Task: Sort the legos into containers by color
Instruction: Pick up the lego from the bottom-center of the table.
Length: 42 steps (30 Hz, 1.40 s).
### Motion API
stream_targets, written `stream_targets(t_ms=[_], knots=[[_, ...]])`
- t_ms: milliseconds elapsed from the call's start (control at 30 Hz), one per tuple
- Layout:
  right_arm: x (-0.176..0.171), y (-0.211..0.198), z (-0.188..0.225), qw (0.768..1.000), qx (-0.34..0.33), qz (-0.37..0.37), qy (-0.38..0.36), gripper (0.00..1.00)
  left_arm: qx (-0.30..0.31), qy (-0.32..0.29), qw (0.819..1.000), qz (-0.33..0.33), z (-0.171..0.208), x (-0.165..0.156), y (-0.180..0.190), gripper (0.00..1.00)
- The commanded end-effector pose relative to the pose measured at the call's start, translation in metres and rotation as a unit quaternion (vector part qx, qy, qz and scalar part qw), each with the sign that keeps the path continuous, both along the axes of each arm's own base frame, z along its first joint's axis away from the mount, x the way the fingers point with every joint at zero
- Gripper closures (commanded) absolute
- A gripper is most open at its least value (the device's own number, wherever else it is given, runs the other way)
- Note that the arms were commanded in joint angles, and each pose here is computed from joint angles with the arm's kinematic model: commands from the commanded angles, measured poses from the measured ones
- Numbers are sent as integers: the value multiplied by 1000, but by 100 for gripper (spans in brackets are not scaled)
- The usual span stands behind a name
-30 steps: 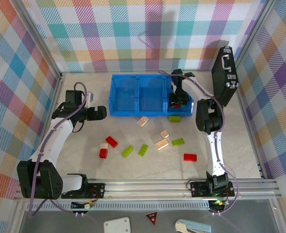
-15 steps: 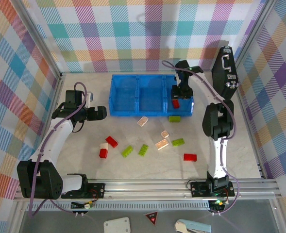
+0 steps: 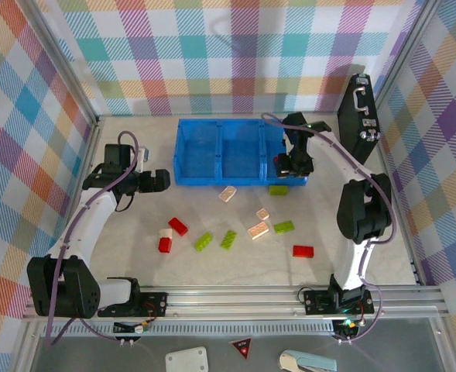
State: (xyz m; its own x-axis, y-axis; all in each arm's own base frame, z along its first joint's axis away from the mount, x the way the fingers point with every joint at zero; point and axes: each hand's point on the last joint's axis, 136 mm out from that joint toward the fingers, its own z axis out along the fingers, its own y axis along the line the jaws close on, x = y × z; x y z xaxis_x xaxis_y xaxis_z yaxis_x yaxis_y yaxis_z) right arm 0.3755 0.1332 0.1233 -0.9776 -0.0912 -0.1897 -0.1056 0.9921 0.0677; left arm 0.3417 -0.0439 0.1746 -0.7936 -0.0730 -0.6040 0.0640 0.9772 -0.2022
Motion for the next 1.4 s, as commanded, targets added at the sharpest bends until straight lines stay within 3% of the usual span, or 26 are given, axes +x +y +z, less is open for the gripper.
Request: stream_targets(t_ms=[0, 600, 1367], knots=[[-13, 5, 9, 1000, 12, -6, -11, 51, 0, -11, 1000, -5, 10, -3, 1, 0], [-80, 15, -15, 999, -11, 24, 21, 50, 1, -12, 1000, -5, 11, -4, 2, 0], [-104, 26, -25, 998, -25, 53, 34, 49, -3, -15, 1000, -8, 12, -4, 0, 0]])
